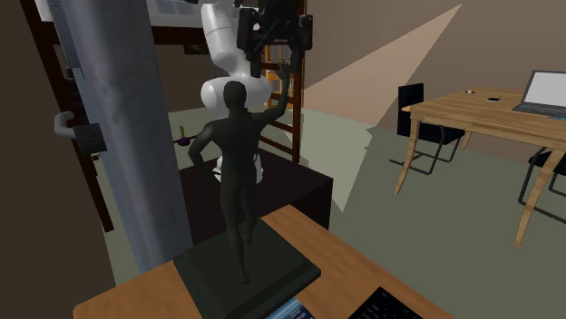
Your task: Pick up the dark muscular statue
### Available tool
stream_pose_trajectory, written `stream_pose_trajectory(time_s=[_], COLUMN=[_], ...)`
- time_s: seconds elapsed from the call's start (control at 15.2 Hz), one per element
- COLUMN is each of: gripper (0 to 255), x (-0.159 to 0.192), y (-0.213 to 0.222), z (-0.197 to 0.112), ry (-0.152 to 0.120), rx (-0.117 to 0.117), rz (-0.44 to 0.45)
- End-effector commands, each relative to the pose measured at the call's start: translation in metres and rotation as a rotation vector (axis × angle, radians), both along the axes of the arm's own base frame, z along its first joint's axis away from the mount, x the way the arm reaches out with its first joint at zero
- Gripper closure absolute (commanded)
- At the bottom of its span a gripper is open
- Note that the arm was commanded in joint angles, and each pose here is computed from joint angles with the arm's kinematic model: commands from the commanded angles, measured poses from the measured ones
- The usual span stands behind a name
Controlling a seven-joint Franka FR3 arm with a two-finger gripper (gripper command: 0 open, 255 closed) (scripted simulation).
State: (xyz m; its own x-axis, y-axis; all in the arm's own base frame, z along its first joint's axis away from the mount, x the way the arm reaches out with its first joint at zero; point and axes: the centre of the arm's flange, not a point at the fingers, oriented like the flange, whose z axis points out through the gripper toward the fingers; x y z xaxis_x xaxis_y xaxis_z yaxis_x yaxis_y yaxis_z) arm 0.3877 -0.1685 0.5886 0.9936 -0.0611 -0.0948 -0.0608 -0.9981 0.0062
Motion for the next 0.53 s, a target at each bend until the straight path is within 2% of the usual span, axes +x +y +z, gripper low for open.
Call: stream_pose_trajectory(time_s=[0.0,0.46], gripper=[0,0], x=[0.013,0.06], y=[-0.025,-0.108], z=[0.007,0.022], ry=[0.003,0.015], rx=[0.008,0.039], rz=[0.011,0.047])
